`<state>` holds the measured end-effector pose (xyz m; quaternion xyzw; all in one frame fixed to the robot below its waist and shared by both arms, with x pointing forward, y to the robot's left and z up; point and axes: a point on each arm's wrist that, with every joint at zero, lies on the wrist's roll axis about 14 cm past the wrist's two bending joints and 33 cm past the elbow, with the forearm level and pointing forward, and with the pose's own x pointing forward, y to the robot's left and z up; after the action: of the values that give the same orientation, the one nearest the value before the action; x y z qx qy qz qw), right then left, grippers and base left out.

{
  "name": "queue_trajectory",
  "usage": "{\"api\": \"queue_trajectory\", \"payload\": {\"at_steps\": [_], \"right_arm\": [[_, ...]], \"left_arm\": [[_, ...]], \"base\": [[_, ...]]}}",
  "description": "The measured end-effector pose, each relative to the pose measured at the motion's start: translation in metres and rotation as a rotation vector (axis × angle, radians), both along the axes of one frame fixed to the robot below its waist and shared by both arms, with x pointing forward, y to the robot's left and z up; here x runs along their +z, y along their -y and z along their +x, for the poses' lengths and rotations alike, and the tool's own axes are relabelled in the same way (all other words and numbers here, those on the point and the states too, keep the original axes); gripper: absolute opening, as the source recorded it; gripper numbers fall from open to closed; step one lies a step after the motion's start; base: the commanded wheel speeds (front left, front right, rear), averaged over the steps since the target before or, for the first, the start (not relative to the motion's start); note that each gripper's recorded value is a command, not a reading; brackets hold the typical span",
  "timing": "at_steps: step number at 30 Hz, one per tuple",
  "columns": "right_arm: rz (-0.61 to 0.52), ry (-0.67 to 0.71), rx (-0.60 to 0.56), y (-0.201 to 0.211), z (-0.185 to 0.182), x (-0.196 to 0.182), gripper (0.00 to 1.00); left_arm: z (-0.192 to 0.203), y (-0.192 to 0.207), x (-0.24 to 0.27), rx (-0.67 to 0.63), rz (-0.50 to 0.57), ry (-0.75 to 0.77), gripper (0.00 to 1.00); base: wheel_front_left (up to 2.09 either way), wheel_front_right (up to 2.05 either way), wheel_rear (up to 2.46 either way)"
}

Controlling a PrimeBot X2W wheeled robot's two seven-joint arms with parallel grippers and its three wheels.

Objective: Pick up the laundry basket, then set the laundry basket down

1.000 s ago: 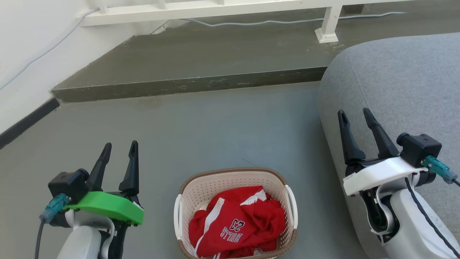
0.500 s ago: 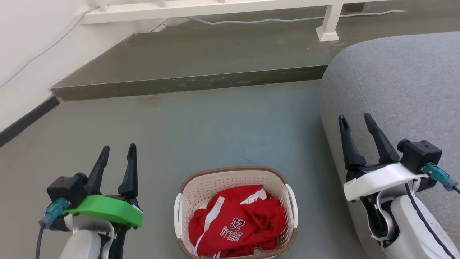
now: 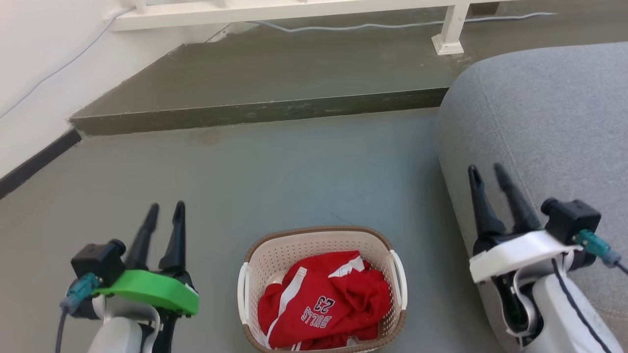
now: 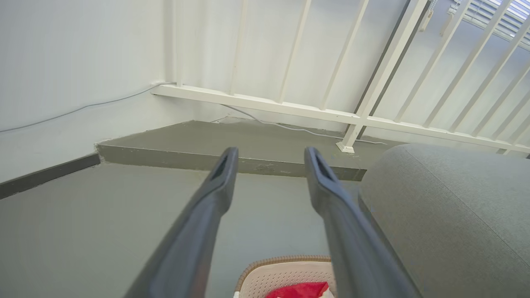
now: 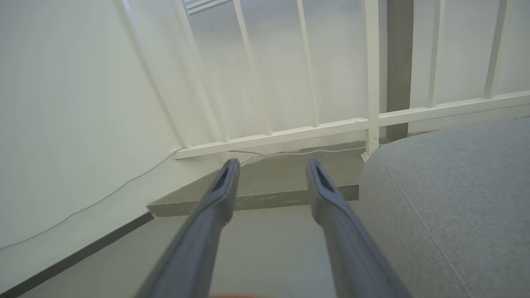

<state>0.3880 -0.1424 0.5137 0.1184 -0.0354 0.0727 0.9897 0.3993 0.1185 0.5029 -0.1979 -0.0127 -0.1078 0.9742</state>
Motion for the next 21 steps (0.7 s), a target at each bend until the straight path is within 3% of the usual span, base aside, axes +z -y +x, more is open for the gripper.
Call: {"api": "queue_trajectory", "payload": {"at_steps": [5,21], "right_arm": [[0.015,-0.080,-0.004,-0.003,-0.012,-0.026,0.00],[0.223,-0.133,-0.051,0.010,-0.010,-0.027,0.00]], "left_arm": [[-0.009,0.002,-0.020,0.002,-0.008,-0.066,0.00],[-0.008,-0.013,-0.024,0.057,-0.182,-0.140,0.00]], "base": [[0.00,0.00,0.00],[0.00,0.00,0.00]]}}
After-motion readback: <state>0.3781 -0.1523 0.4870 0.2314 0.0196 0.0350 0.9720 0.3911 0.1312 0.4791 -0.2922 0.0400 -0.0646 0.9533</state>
